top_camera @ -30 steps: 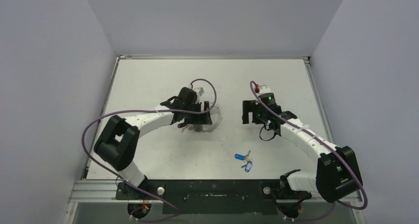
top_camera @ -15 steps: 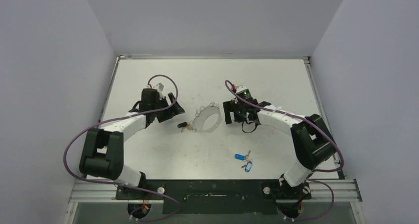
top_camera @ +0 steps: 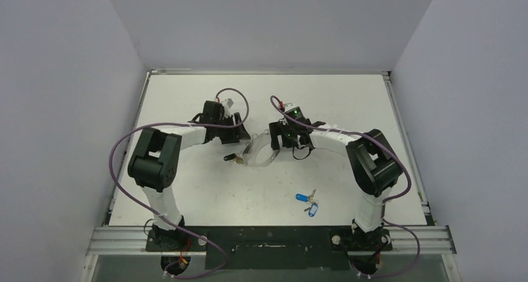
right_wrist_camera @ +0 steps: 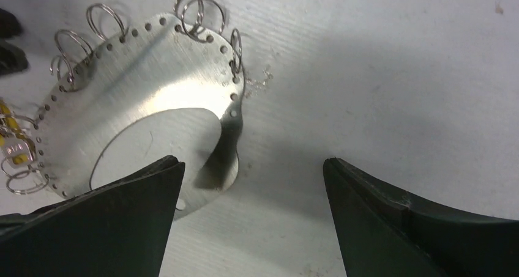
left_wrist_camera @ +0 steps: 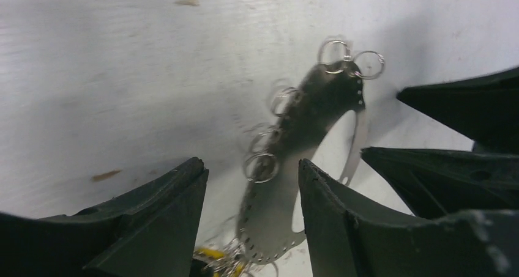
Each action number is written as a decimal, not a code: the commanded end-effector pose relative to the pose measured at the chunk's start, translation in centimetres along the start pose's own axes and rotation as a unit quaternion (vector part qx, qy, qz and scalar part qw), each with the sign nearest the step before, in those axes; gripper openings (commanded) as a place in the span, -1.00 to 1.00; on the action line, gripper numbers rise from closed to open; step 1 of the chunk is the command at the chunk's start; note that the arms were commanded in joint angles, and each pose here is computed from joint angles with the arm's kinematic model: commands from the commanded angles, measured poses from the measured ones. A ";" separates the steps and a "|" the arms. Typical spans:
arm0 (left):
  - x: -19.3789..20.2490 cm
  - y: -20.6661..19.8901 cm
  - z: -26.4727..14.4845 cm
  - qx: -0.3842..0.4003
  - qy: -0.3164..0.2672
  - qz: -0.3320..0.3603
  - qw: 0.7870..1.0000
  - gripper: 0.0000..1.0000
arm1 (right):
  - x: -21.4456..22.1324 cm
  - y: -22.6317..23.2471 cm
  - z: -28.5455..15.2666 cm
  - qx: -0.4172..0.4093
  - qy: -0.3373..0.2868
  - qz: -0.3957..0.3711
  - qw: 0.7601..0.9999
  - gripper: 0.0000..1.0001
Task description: Put the keys on the keyring
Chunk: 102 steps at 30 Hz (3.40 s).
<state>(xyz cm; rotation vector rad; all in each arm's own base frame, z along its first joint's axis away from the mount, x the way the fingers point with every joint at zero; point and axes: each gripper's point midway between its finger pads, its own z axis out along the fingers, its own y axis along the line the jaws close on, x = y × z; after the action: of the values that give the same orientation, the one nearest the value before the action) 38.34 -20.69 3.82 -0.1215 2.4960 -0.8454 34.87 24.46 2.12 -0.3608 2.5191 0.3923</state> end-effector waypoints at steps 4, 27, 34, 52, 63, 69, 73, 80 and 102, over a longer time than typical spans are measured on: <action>4.4 -1.1 2.1 -0.018 0.048 0.053 0.997 0.00 | -1.6 3.4 2.5 -0.042 0.006 -0.015 0.999 0.64; 7.2 1.2 -7.8 -0.158 -0.105 0.081 0.978 0.64 | 8.2 6.9 -1.3 -0.128 0.100 0.014 0.987 0.03; 6.3 0.4 -12.0 -0.102 -0.206 0.061 0.971 0.94 | 6.3 6.3 -3.4 -0.112 0.053 -0.001 0.992 0.14; 6.5 -1.1 -15.0 -0.019 -0.224 0.029 0.974 0.94 | 10.6 10.2 -2.6 -0.141 0.115 -0.050 0.982 0.11; 7.8 -0.6 -12.3 -0.006 -0.118 0.000 0.993 0.82 | 4.2 6.6 -4.7 -0.071 0.031 -0.046 0.996 0.29; 8.0 0.1 -11.3 -0.028 -0.079 -0.014 0.996 0.73 | 2.4 5.9 -4.0 -0.093 0.026 0.019 0.995 0.27; 8.1 0.5 -11.0 -0.044 -0.060 -0.023 0.997 0.67 | 1.6 6.8 -3.7 -0.110 0.024 0.047 0.992 0.24; 7.8 0.5 -11.0 -0.052 -0.053 -0.027 0.997 0.65 | 0.1 8.6 -3.1 -0.127 0.019 0.071 0.989 0.14; 8.7 2.0 -10.8 -0.082 -0.041 -0.045 0.995 0.63 | 1.0 9.4 0.1 -0.099 0.036 0.073 0.992 -0.65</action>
<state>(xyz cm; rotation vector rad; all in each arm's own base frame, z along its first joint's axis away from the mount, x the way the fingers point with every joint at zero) 24.53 -15.36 5.29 -0.3102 2.5279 -0.6609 29.46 32.33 1.87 -0.2744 2.6701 0.7089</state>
